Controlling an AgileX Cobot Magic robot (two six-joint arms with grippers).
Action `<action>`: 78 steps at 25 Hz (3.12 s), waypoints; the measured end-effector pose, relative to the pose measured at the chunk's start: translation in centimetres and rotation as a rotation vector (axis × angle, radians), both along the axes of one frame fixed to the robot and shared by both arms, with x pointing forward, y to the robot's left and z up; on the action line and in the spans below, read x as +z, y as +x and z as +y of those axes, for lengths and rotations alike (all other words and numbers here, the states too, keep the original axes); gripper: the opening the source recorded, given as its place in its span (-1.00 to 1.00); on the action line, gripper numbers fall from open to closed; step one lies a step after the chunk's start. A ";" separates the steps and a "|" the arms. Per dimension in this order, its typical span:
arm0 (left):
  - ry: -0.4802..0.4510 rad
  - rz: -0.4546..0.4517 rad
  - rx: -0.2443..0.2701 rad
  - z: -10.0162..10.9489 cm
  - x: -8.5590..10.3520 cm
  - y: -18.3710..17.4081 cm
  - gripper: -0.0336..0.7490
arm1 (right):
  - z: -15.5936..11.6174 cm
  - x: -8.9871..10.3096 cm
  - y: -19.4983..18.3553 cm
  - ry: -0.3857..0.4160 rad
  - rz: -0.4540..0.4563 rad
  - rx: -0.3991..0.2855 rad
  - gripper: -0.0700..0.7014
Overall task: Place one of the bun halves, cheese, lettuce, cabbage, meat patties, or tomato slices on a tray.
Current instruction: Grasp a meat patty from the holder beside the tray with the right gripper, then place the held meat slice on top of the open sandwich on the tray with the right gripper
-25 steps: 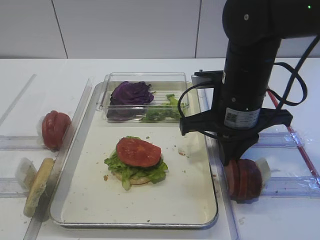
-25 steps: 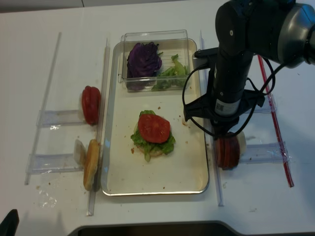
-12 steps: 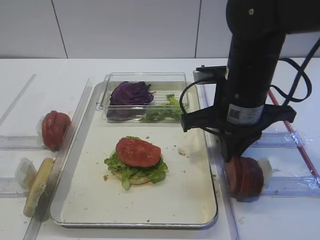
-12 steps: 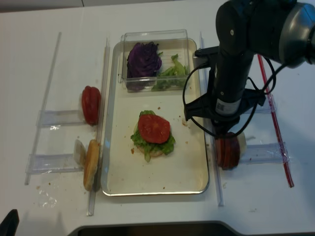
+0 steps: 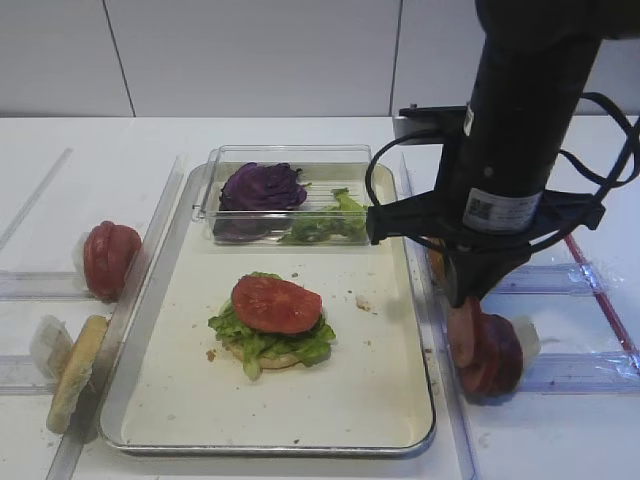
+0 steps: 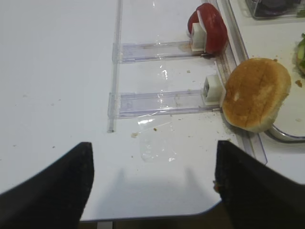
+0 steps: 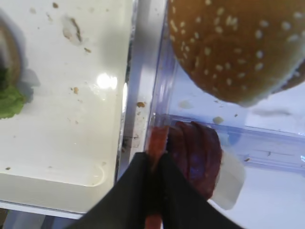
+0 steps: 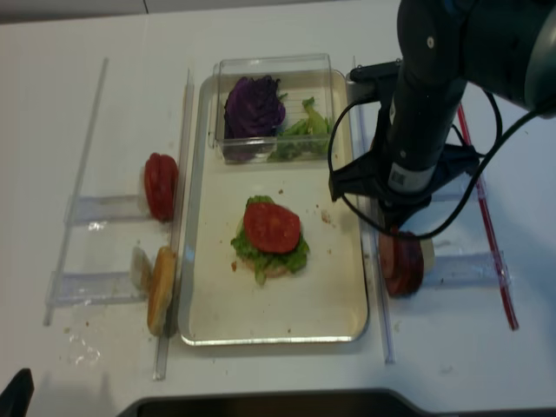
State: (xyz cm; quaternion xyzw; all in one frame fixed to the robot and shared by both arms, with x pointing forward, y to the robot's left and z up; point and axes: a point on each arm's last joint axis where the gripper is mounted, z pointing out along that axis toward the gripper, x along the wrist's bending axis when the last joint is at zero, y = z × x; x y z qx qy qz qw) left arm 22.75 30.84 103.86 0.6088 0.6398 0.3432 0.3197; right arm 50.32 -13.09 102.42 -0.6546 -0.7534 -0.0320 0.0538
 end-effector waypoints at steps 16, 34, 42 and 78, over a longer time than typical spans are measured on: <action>0.000 0.000 0.000 0.0 0.0 0.0 0.34 | -0.7 4.1 -1.8 0.094 -0.110 0.066 -0.61; 0.000 0.000 0.000 0.0 0.0 0.0 0.34 | 3.2 4.2 -0.2 0.485 -0.221 0.157 -0.61; 0.000 0.000 0.000 0.0 0.0 0.0 0.34 | 3.8 3.5 0.4 0.540 -0.246 0.204 -0.61; 0.000 0.000 0.000 0.0 0.0 0.0 0.34 | 3.4 -3.8 6.4 1.084 -0.013 0.119 -0.61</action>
